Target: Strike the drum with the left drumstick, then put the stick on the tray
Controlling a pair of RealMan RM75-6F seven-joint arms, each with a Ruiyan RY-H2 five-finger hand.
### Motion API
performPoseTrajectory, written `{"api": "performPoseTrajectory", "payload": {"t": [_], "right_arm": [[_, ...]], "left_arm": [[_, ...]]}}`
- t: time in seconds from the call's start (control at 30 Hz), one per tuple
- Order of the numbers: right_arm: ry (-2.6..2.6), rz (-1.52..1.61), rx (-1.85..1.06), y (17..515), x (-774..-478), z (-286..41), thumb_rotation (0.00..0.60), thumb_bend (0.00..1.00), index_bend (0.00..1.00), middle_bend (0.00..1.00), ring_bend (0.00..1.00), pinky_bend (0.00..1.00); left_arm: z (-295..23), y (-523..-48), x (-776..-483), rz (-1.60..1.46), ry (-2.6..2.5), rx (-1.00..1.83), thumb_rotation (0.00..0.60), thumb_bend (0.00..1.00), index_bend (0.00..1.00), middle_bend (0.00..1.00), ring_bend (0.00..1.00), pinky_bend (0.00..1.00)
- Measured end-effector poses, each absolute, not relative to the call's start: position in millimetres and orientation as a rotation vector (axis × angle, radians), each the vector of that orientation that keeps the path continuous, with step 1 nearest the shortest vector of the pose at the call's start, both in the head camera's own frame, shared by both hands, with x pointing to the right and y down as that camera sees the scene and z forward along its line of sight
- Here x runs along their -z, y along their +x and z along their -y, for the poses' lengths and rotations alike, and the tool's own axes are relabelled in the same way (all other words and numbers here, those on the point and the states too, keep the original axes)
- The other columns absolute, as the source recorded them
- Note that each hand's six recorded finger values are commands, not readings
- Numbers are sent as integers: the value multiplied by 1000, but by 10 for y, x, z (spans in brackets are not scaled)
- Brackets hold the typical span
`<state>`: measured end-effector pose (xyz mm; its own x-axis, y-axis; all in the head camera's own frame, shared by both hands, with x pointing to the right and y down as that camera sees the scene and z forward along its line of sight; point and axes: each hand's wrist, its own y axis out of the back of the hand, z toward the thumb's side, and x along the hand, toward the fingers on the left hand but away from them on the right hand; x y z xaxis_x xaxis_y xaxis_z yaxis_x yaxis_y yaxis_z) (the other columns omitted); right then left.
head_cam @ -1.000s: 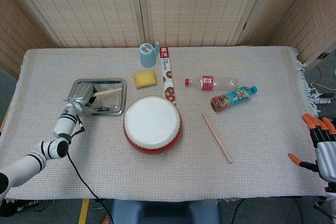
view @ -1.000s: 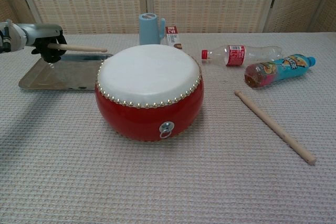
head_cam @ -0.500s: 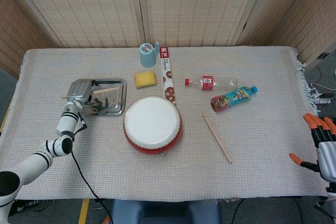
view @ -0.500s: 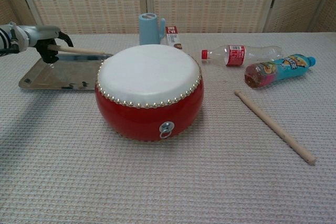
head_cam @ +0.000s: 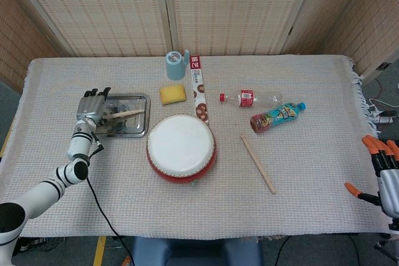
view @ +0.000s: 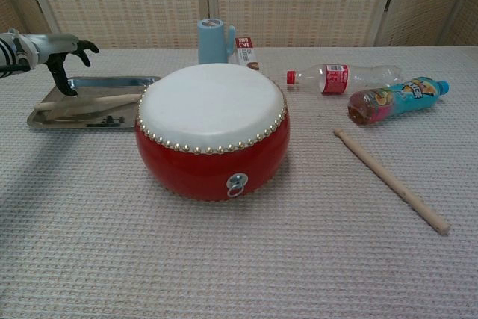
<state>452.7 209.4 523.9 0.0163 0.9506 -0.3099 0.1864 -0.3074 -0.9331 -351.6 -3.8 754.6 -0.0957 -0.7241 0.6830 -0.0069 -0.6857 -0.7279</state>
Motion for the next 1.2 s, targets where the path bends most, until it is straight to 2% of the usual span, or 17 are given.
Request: {"api": "performPoseTrajectory", "payload": {"t": [0.3, 0.47, 0.67, 0.97, 1.2], "right_arm": [[-1575, 1195, -1351, 4535, -5214, -2093, 600, 21, 0, 55, 0, 0], [-1573, 1202, -1359, 4565, -5203, -2108, 600, 21, 0, 55, 0, 0], [-1600, 1200, -1357, 4581, -5195, -2112, 600, 22, 0, 55, 0, 0], [-1688, 1164, -1337, 4526, -5193, -2061, 600, 22, 2, 55, 0, 0], [-1743, 1140, -1352, 4452, -5333, -2121, 600, 21, 4, 55, 0, 0]], "left_arm": [[72, -3511, -7455, -917, -1713, 1808, 600, 254, 0, 0, 0, 57], [71, -3603, -7287, -1023, -1727, 1762, 600, 307, 1, 36, 31, 80], [-86, -3833, -6998, -1116, -1674, 1687, 600, 351, 108, 81, 41, 112], [-779, -4223, -6491, -1207, -1611, 1616, 600, 351, 144, 82, 45, 109], [-1596, -4450, -6115, -1198, -1590, 1625, 600, 353, 125, 82, 45, 99]]}}
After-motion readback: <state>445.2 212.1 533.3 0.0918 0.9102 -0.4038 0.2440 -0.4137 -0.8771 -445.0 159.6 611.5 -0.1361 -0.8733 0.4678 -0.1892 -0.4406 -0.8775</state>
